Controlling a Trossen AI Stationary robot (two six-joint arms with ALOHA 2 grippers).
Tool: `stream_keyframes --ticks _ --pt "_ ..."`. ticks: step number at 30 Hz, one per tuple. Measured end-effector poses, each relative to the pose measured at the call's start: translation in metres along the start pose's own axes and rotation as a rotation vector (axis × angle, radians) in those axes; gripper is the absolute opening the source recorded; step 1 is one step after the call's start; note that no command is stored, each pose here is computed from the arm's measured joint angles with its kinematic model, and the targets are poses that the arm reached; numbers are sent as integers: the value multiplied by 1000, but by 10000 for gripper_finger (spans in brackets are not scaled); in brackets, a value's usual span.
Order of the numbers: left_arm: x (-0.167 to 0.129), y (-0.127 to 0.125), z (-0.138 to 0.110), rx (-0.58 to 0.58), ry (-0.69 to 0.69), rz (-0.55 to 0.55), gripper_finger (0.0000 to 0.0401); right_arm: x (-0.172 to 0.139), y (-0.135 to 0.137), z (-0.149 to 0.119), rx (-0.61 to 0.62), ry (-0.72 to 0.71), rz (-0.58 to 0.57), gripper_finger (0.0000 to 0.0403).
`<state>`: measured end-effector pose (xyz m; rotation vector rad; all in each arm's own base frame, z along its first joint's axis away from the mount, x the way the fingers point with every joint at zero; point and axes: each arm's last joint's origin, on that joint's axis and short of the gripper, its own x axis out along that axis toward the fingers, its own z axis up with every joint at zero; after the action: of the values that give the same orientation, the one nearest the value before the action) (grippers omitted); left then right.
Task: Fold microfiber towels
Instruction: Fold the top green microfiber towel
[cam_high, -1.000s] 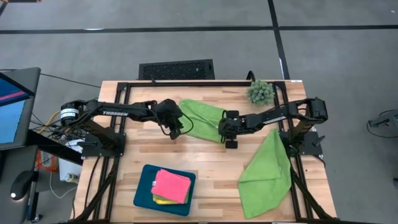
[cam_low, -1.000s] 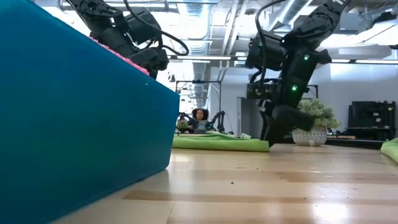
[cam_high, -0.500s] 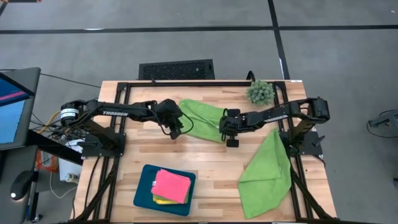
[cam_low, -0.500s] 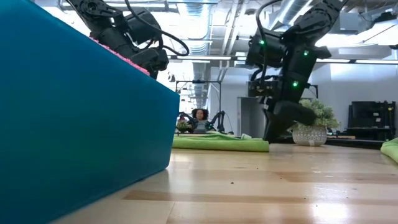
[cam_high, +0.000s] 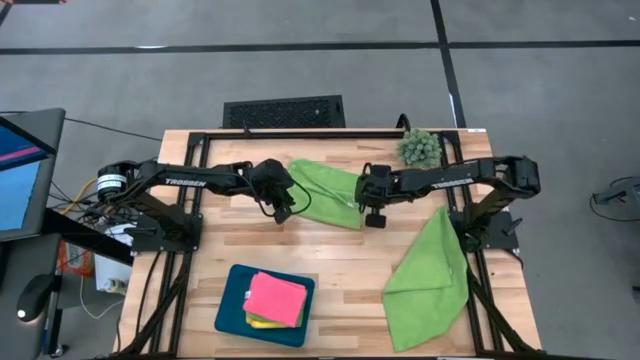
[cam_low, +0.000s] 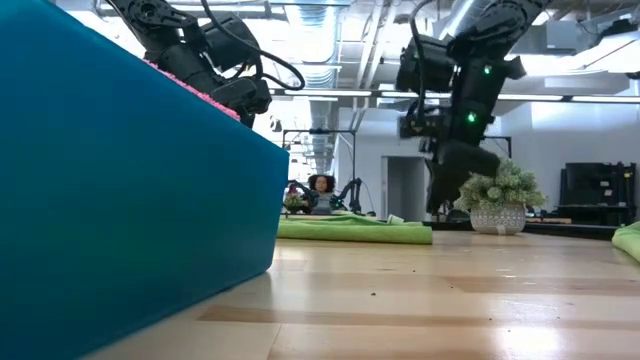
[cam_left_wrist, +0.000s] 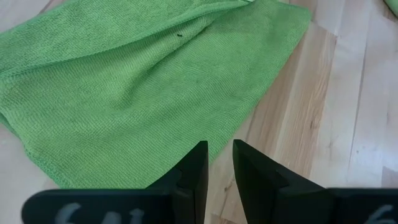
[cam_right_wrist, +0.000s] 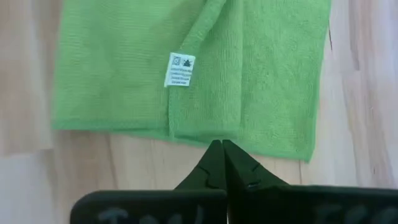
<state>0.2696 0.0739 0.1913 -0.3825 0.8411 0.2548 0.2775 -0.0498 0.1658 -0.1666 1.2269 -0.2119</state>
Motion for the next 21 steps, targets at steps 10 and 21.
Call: stream_keyframes --ticks 10,21 --pt "0 0 0 -2 -3 12 66 9 -3 1 -40 -89 146 89" --pt "0 0 0 -5 -5 13 66 36 4 0 -54 -28 160 138"
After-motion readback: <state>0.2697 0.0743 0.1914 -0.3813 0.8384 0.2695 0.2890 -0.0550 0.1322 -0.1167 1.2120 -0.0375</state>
